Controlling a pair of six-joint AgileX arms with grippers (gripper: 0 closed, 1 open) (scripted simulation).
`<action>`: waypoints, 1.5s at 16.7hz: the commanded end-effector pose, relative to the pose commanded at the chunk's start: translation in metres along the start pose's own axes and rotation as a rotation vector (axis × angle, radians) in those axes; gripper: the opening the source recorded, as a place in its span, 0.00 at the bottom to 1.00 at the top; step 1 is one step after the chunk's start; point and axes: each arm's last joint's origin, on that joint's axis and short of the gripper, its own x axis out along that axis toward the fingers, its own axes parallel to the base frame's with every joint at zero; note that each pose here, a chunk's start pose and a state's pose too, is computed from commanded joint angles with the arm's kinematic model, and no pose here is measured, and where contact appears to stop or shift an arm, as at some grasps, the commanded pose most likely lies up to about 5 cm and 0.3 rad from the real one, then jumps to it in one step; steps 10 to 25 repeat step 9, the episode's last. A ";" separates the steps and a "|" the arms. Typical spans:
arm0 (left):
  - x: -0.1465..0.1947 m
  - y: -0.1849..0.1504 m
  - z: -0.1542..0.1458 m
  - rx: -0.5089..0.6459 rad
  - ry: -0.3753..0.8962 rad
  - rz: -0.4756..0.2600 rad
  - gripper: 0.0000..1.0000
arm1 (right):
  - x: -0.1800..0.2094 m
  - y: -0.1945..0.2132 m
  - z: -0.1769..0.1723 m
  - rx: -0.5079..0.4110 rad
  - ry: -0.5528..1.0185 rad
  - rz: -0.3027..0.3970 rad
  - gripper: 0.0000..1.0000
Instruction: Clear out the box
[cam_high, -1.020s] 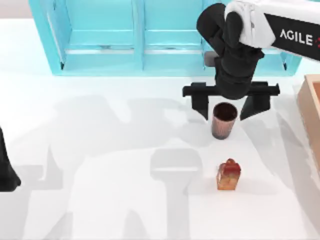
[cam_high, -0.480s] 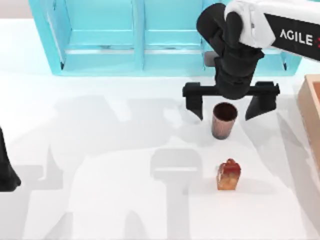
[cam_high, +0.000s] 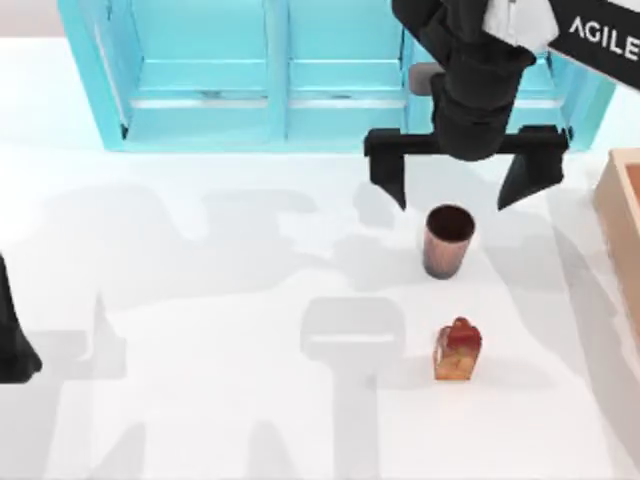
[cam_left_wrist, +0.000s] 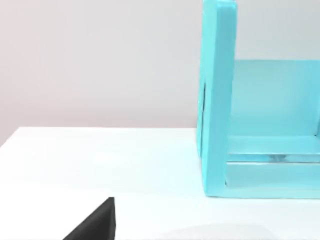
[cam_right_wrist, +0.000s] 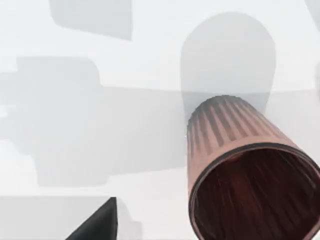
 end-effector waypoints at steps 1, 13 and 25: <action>0.000 0.000 0.000 0.000 0.000 0.000 1.00 | -0.006 0.000 0.000 0.001 0.001 0.000 1.00; 0.000 0.000 0.000 0.000 0.000 0.000 1.00 | -0.057 -0.004 -0.003 0.000 -0.006 0.008 1.00; 0.000 0.000 0.000 0.000 0.000 0.000 1.00 | -0.057 -0.004 -0.003 0.000 -0.006 0.008 1.00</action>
